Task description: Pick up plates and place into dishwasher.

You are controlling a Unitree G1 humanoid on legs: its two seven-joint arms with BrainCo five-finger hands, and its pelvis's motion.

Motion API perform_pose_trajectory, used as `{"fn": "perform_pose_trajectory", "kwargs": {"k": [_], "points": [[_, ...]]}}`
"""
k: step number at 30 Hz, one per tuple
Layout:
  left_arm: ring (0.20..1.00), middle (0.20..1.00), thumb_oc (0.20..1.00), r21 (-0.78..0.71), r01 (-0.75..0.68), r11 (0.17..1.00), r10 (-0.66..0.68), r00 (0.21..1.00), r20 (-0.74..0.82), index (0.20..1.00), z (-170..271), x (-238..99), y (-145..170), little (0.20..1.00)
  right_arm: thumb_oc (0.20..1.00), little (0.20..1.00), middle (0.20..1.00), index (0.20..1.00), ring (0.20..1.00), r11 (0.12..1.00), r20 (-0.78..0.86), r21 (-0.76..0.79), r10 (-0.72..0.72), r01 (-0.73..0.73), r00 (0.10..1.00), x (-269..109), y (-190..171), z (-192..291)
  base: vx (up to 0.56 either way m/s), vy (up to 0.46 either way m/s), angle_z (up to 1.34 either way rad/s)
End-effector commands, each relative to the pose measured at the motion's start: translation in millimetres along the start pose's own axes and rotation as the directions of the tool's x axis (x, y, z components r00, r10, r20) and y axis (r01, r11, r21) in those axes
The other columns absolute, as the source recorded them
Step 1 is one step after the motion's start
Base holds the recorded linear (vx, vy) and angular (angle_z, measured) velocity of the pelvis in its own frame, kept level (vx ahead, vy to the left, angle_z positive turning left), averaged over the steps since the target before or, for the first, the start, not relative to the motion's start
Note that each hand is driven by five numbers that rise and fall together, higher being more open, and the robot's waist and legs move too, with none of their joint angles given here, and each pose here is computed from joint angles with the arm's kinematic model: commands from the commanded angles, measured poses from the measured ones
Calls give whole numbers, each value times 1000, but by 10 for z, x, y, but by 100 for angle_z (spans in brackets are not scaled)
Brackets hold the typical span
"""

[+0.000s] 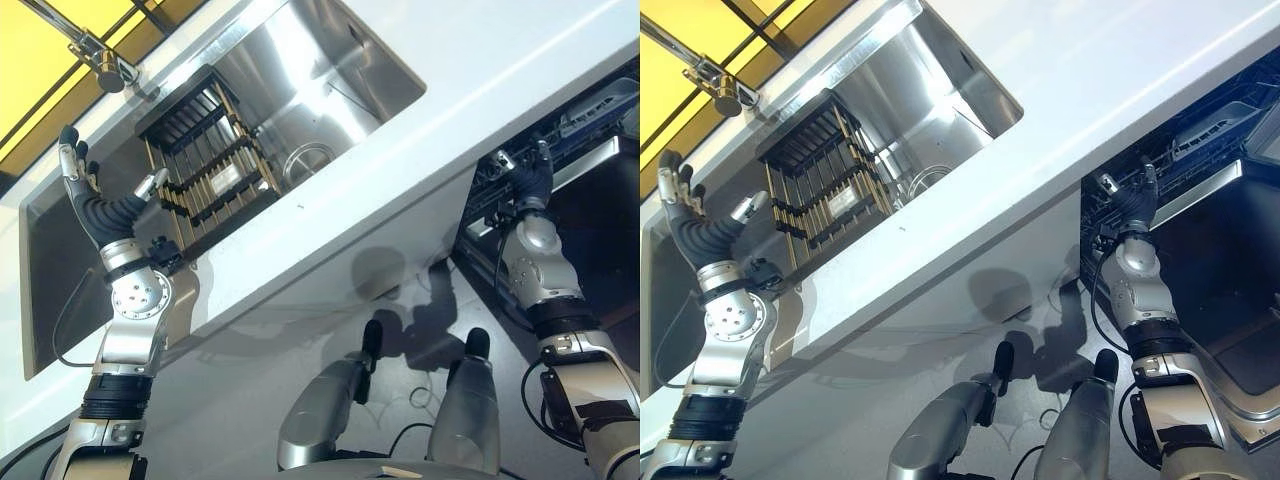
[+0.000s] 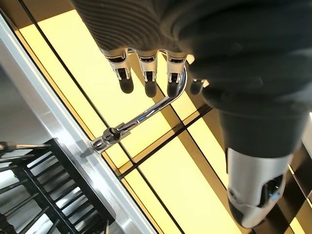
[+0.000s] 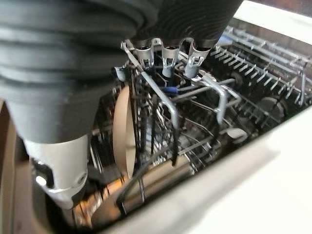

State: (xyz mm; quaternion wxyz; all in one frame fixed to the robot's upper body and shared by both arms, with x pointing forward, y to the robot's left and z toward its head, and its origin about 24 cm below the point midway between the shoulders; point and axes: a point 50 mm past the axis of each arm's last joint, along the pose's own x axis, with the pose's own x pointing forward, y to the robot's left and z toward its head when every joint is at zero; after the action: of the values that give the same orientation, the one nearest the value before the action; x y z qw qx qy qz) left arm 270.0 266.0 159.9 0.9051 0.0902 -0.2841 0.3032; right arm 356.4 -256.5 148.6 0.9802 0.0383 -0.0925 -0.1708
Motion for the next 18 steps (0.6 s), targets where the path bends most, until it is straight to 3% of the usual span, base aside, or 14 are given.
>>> {"fn": "perform_pose_trajectory", "kwargs": {"k": [1, 9, 18], "points": [[1000, 1000, 1000, 30, 29, 999, -30, 998, 61, 1000, 40, 37, 120, 1000, 1000, 1000, 1000, 1000, 1000, 944, 299, 15, 311, -331, 902, 9, 806, 674, 15, -8, 8], [1000, 1000, 1000, 25, 30, 999, -31, 997, 76, 1000, 66, 37, 62, 1000, 1000, 1000, 1000, 1000, 1000, 988, 287, -11, 152, -155, 946, -37, 452, 535, -47, -8, -3], [1000, 1000, 1000, 50, 3, 999, -7, 998, 70, 1000, 59, 10, 124, 1000, 1000, 1000, 1000, 1000, 1000, 981, 217, -194, 27, 16, 976, -268, -36, 224, -38, 12, -38]]}}
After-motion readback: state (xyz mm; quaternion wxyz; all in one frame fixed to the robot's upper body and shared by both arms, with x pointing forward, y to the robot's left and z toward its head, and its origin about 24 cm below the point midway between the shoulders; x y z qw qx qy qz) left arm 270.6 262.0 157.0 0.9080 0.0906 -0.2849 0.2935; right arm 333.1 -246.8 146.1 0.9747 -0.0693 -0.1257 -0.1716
